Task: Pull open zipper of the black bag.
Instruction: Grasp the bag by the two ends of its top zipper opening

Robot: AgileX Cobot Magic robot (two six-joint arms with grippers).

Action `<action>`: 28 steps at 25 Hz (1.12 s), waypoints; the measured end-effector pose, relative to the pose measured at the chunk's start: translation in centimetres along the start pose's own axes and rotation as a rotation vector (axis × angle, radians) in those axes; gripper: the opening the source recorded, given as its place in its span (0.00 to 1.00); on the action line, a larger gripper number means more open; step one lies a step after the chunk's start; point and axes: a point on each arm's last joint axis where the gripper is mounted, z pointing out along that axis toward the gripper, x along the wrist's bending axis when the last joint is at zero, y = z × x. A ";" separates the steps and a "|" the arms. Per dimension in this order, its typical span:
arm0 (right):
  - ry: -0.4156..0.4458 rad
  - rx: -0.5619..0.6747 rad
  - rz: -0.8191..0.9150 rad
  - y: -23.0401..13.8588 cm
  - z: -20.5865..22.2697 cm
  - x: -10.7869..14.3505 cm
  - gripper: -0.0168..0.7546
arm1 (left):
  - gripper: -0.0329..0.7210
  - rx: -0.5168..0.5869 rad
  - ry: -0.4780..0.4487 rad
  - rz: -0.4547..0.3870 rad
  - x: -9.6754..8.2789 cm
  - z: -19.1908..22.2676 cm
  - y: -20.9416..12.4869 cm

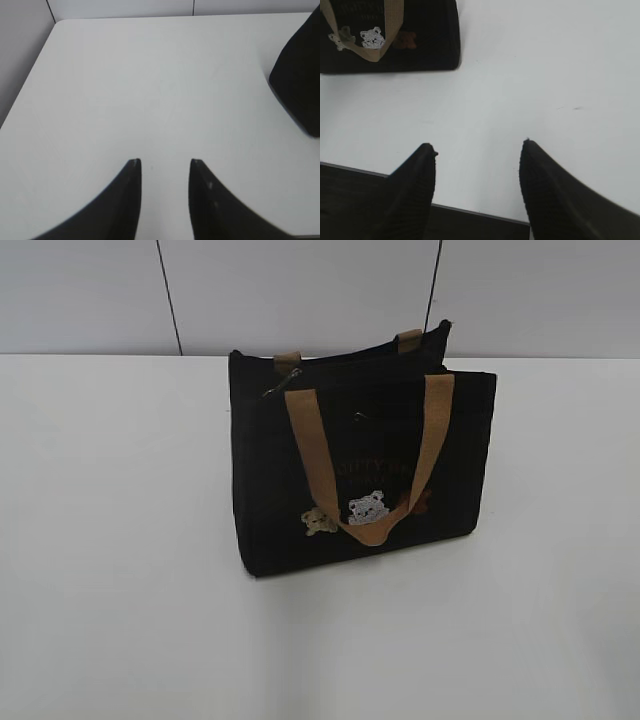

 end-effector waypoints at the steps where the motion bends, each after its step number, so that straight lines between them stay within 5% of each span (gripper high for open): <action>1: 0.003 -0.002 0.001 0.0 0.0 0.0 0.55 | 0.39 0.009 -0.001 -0.001 0.0 0.1 0.2; 5: 0.011 0.008 0.007 1.9 0.4 -0.2 0.55 | 0.48 -0.026 -0.021 -0.006 0.0 0.7 3.0; 10: 0.016 0.048 -0.046 6.3 1.7 -0.9 0.55 | 0.53 0.019 -0.078 0.096 -0.3 3.5 6.9; 20: 0.179 0.191 -0.164 14.6 6.7 -1.7 0.55 | 0.50 0.138 -0.355 0.271 -2.0 13.8 12.9; 28: 0.317 0.207 -0.305 21.6 11.9 -2.4 0.54 | 0.50 0.084 -0.606 0.417 -3.6 20.9 17.3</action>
